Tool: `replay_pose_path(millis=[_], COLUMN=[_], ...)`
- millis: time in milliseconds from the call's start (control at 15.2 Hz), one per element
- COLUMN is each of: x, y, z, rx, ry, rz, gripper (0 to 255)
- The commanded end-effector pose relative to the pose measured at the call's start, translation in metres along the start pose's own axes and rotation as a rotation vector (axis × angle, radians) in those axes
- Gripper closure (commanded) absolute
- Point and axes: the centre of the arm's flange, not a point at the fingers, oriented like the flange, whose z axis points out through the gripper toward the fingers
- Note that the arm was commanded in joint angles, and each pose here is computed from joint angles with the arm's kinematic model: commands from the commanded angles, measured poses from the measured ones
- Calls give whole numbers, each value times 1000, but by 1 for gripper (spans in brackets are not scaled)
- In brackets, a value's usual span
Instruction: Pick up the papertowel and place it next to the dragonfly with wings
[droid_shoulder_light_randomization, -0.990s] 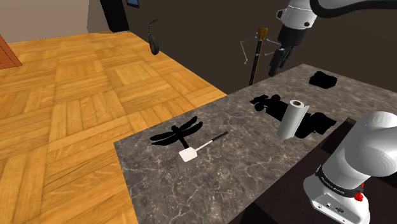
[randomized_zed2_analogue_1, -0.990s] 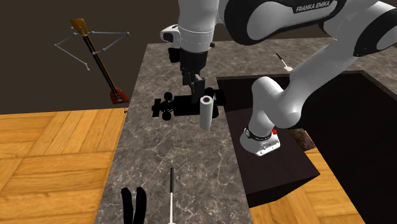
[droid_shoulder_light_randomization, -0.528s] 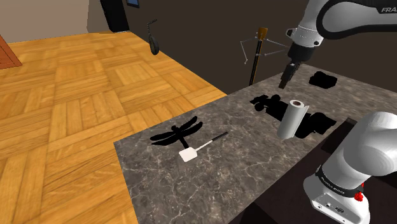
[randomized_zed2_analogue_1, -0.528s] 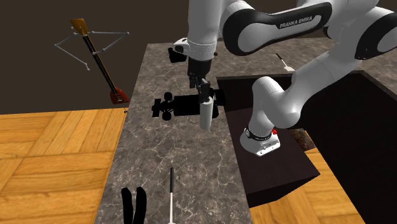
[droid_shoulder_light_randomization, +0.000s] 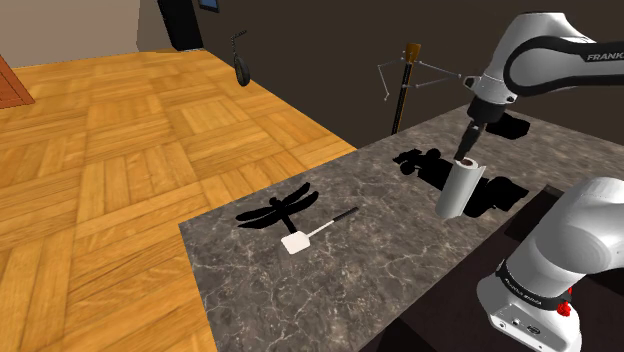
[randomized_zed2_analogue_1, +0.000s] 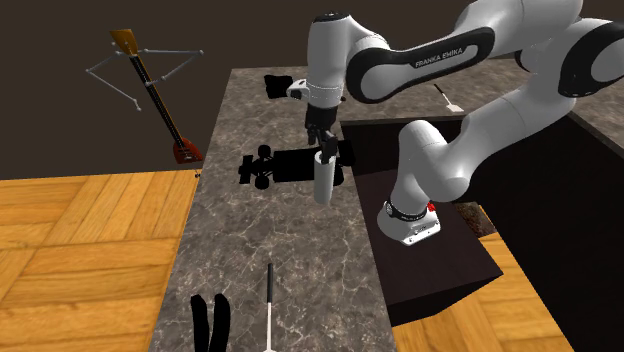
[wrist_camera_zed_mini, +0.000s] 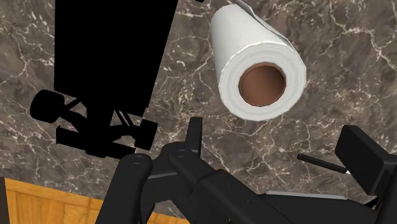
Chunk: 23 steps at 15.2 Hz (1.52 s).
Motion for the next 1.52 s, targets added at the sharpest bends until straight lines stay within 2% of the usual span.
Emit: replay_pose_path(millis=[0, 396, 924, 990, 1452], x=[-6, -6, -6, -6, -6], y=[5, 5, 5, 5, 5], z=[12, 47, 47, 47, 47], rx=[4, 4, 4, 4, 4], ry=[-1, -1, -1, -1, -1], rz=[-4, -4, -4, -4, -4], gripper=[0, 0, 0, 255, 255])
